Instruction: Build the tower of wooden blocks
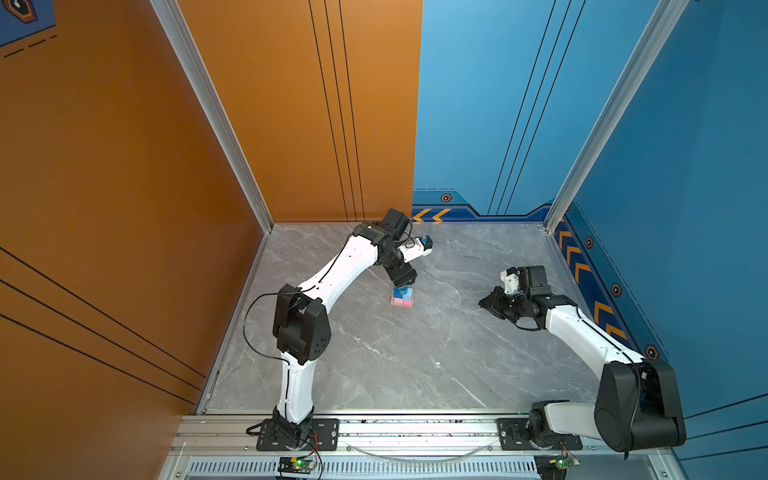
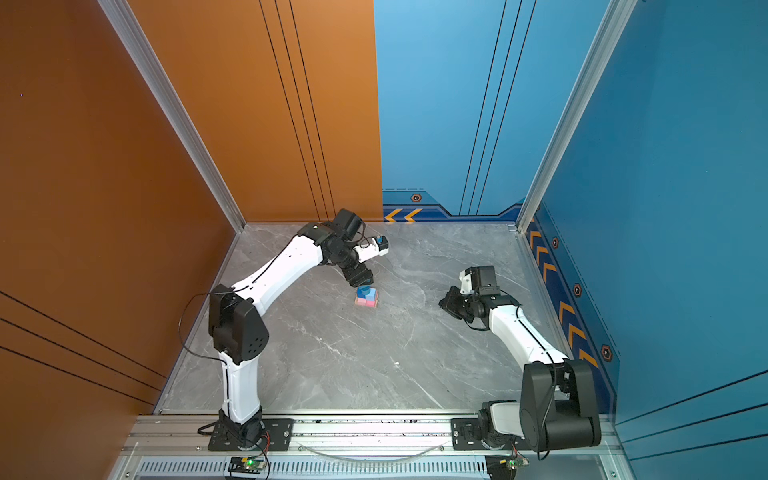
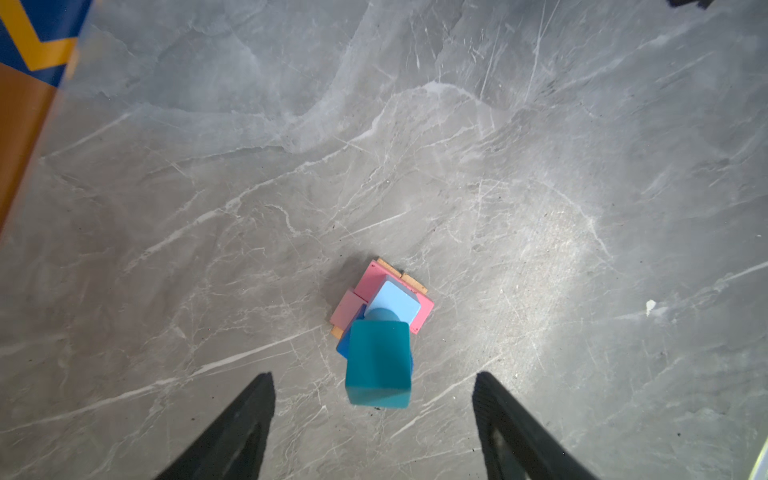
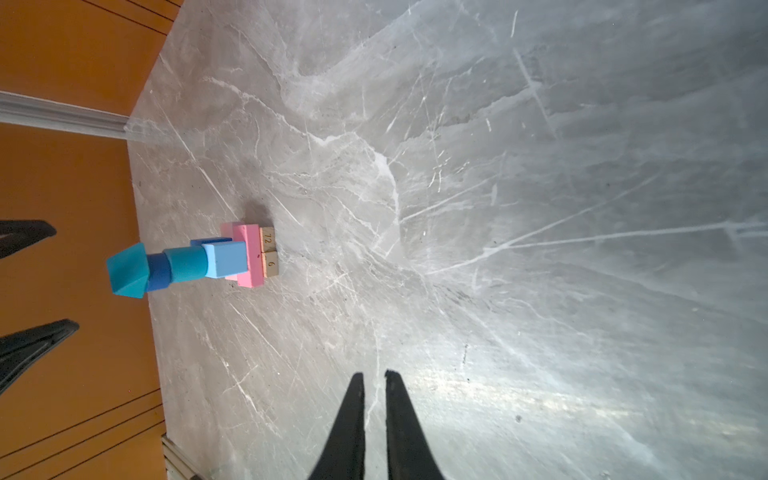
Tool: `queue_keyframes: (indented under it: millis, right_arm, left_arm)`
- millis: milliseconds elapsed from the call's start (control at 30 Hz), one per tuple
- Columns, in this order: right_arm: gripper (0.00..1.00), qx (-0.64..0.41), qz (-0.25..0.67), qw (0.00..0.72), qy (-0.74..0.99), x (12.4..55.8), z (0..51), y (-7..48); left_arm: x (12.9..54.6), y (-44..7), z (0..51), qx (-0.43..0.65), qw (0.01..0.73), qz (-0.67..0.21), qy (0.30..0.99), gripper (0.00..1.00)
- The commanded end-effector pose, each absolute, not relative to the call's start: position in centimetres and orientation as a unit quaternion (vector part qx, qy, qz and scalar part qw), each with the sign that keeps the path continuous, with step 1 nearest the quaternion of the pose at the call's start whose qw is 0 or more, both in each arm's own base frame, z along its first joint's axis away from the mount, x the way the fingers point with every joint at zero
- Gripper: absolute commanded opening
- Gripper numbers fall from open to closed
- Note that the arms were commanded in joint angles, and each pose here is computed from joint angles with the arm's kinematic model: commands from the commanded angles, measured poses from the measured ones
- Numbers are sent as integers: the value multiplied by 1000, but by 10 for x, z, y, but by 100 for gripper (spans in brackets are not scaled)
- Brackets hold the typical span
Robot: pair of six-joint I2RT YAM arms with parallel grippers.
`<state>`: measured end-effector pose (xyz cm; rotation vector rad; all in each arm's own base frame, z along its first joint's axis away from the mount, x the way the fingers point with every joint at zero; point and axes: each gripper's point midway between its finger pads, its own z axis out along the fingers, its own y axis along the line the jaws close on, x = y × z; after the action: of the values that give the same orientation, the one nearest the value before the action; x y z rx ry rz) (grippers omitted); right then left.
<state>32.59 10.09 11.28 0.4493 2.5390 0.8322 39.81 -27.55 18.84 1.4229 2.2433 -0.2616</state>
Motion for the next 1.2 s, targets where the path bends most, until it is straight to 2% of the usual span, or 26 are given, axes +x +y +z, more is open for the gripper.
queue_keyframes:
  millis: [0,167,233,267,333,367,400,567,667,800,900,1167]
  right_arm:
    - [27,158,297,229,914,330,128,96]
    - [58,167,284,245,912,330,136,80]
    - [66,171,280,250,911,329,140,73]
    - [72,174,277,253,911,329,142,69]
    - [82,179,273,262,908,330,148,62]
    - [97,181,270,266,908,330,152,59]
    - [100,183,266,271,907,330,155,55]
    - [100,184,246,304,902,333,178,43]
    - [100,178,221,341,896,335,193,33]
    - [100,180,164,391,888,331,206,13]
    - [100,177,131,427,877,324,215,2]
    - [100,172,55,490,853,312,211,-21]
  left_arm:
    - [399,-265,238,495,294,-85,813,79]
    - [399,-249,277,451,402,-62,795,81]
    - [395,-239,291,420,448,-64,787,85]
    - [392,-233,300,402,472,-64,782,91]
    - [386,-219,314,364,508,-67,778,94]
    - [382,-210,322,341,525,-66,777,94]
    - [379,-199,327,318,537,-62,779,94]
    - [360,-141,336,198,570,-28,797,100]
    - [347,-102,327,116,585,-14,802,98]
    - [335,-46,294,5,599,41,799,98]
    - [327,-9,263,-67,578,74,810,98]
    - [325,21,194,-111,554,106,818,98]
